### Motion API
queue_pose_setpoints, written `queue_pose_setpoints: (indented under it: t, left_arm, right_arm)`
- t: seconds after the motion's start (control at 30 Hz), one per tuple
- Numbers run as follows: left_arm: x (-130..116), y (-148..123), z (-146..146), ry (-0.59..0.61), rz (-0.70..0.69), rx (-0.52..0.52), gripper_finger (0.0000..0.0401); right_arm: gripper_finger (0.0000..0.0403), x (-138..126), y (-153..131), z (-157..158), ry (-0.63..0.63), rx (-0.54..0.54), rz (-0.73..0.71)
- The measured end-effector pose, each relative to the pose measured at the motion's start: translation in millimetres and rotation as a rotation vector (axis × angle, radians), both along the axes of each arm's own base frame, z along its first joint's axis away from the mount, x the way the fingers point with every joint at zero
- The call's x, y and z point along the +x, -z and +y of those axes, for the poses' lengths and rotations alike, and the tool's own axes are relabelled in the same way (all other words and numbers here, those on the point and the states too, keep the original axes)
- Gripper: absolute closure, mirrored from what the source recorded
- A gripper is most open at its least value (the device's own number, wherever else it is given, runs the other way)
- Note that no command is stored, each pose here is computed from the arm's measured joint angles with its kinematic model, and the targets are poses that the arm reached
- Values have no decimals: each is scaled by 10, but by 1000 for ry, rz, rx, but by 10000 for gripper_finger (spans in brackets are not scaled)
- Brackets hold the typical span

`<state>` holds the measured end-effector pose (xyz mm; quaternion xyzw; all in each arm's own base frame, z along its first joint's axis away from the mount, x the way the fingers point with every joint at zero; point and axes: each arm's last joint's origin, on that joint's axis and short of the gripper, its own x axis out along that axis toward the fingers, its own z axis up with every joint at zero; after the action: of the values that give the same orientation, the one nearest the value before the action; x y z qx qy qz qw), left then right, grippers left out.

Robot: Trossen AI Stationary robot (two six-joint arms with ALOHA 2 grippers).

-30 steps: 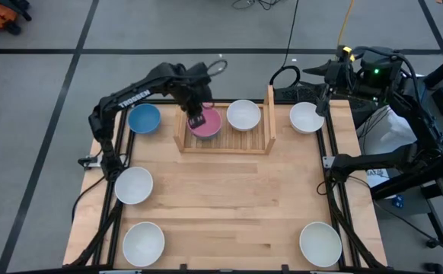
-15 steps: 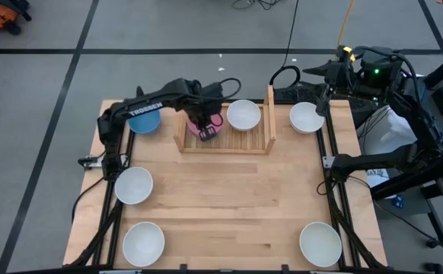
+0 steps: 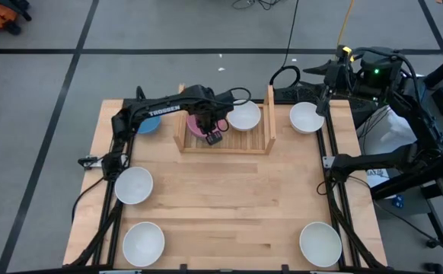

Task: Place and stack bowls onto a shelf
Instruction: Stack the pink bowl on top of the dark green bowl on the shelf

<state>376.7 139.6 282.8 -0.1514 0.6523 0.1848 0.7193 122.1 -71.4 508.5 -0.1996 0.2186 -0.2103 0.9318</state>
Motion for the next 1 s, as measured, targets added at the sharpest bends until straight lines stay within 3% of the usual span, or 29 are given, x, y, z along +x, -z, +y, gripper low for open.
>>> queue_pose_setpoints:
  t: [1.0]
  left_arm:
    - [7,430,134,-21,95,-115,396]
  right_arm:
    - [257,2,-3,-1,-1,-7,0]
